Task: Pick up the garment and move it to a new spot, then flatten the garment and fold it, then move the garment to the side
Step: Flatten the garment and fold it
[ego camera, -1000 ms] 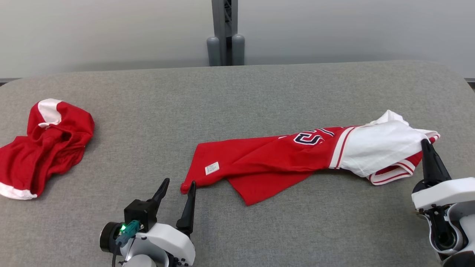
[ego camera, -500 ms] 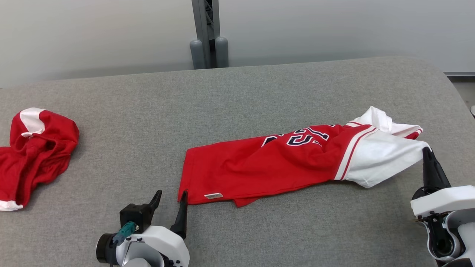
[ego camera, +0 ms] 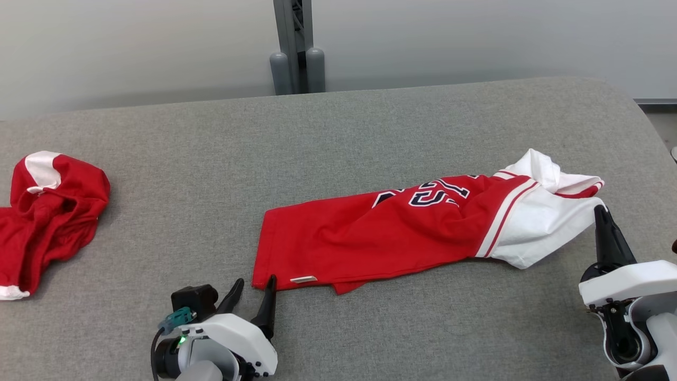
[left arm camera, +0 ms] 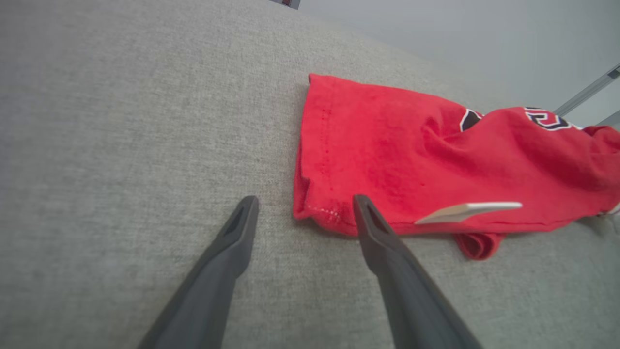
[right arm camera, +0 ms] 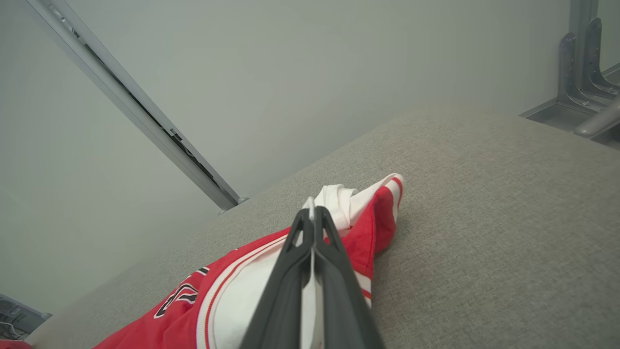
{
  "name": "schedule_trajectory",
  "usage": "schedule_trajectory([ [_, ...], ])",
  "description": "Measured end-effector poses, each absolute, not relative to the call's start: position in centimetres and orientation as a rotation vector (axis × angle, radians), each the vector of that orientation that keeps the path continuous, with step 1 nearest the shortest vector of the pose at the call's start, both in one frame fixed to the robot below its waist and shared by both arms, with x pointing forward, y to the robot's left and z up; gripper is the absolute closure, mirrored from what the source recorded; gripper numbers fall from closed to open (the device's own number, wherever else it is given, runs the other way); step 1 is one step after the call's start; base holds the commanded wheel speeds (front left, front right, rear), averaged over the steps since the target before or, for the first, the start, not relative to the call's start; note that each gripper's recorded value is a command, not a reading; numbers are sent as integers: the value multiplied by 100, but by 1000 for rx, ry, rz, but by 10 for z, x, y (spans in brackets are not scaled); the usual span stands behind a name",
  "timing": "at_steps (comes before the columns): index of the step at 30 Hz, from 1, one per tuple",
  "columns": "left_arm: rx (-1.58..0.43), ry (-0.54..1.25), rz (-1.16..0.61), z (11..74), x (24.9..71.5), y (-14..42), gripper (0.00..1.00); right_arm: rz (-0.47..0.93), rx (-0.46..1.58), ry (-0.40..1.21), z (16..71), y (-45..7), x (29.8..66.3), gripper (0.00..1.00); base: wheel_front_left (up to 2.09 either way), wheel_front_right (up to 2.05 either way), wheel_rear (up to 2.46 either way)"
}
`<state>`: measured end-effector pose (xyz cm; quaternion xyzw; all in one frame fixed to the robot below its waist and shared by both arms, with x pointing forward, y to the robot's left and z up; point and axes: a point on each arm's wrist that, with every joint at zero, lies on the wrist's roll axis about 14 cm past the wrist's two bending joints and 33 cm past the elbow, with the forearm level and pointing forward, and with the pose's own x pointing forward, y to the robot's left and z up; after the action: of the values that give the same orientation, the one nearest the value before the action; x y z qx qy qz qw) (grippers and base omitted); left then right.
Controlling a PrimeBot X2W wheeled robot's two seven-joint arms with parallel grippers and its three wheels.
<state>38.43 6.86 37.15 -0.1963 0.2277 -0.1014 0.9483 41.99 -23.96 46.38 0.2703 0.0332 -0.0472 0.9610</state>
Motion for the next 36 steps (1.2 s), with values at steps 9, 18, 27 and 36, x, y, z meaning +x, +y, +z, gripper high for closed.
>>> schedule_trajectory([
  [9,-421,507,-228,366,389,56,0,-103,543,67,463,-243,421,100,0,0,0],
  [18,-452,518,-231,368,388,53,100,-84,563,63,466,-235,422,100,0,0,0],
  [27,-568,262,-207,440,418,71,100,-23,619,-18,501,-222,430,100,0,0,0],
  [36,-722,32,-160,504,430,101,100,20,775,-171,558,-216,443,100,0,0,0],
])
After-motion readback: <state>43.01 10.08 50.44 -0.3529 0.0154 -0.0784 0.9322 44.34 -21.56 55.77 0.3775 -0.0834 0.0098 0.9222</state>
